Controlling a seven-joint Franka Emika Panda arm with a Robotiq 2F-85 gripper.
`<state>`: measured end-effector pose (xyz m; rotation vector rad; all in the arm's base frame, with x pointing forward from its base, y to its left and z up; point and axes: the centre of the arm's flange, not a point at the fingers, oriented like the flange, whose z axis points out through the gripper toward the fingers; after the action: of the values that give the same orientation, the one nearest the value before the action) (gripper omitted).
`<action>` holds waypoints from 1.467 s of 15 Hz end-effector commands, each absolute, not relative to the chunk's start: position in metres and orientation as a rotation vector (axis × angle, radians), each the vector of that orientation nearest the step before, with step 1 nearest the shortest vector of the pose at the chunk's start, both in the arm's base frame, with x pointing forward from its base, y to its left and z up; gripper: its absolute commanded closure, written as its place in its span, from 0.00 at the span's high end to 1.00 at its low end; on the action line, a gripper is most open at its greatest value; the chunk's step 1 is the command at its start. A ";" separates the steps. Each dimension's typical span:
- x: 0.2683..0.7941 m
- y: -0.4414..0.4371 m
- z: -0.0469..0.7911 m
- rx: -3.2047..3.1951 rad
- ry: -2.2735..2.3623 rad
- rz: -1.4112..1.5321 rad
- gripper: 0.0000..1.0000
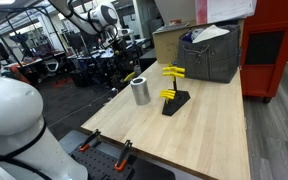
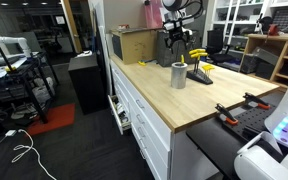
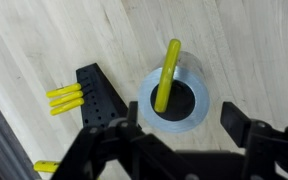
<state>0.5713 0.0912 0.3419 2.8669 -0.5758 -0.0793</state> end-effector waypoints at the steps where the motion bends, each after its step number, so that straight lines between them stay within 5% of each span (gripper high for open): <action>1: 0.564 0.074 0.365 2.913 -0.646 -0.066 1.00; 10: 0.566 -0.014 0.401 2.985 -1.195 -0.131 1.00; 22: 0.555 -0.134 0.314 2.717 -1.777 -0.379 1.00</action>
<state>0.5559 -0.1239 0.3273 2.7695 -1.6567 -0.3290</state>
